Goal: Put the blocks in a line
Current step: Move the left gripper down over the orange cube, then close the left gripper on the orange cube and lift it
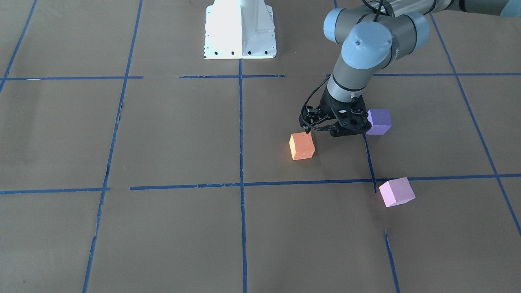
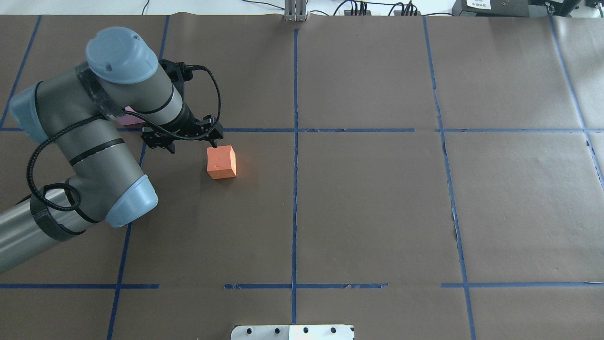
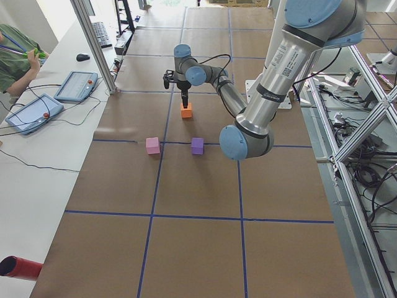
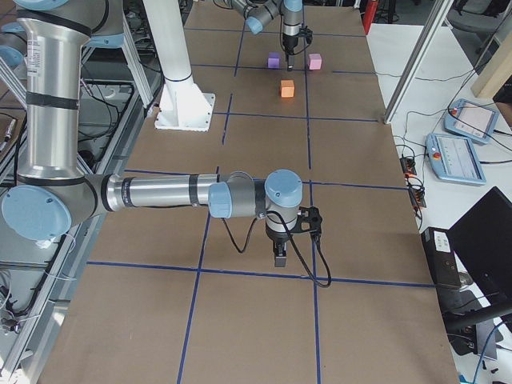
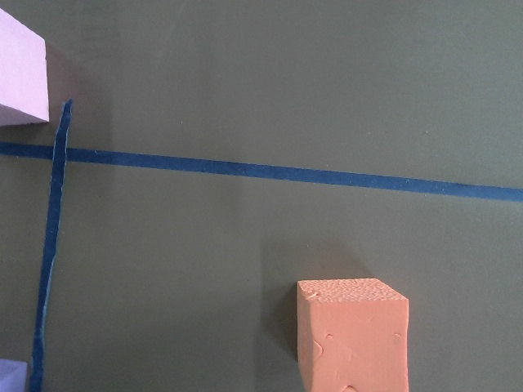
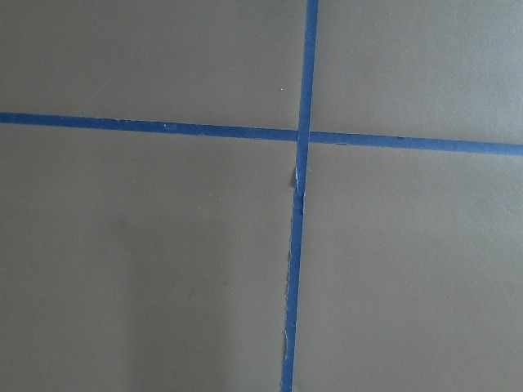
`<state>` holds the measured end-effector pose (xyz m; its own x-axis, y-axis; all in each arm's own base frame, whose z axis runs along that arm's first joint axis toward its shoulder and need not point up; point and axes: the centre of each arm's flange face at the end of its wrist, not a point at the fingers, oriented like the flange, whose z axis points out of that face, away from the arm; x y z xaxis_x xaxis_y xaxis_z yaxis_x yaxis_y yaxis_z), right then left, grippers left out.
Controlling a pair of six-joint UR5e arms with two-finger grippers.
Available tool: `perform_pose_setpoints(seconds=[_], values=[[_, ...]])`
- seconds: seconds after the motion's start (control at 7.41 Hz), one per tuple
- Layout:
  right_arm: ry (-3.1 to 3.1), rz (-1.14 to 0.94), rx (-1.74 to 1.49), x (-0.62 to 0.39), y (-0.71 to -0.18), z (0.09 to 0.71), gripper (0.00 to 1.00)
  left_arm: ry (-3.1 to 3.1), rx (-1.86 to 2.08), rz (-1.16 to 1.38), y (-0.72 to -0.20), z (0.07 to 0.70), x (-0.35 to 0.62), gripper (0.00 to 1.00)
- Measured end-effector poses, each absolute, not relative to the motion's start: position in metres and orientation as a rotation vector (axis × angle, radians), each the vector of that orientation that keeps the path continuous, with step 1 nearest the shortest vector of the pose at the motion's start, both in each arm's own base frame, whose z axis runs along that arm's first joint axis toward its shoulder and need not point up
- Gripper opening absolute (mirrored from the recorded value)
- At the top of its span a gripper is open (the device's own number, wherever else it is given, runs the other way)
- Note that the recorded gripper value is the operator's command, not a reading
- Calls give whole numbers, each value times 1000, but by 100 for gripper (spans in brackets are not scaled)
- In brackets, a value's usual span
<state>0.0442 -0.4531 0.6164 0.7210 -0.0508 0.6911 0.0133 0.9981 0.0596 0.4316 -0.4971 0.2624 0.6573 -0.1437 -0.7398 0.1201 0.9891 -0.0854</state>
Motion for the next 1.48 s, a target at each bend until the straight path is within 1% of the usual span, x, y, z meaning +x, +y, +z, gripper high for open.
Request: perform_pose_setpoints(seconds=[0.67,1.48], values=[[-765,-35,52,44,-453,616,100,882,-60,-206,-505,274,483,100],[-765,-35,52,44,-453,616,100,866,-18,-200,-502,294,507,100]])
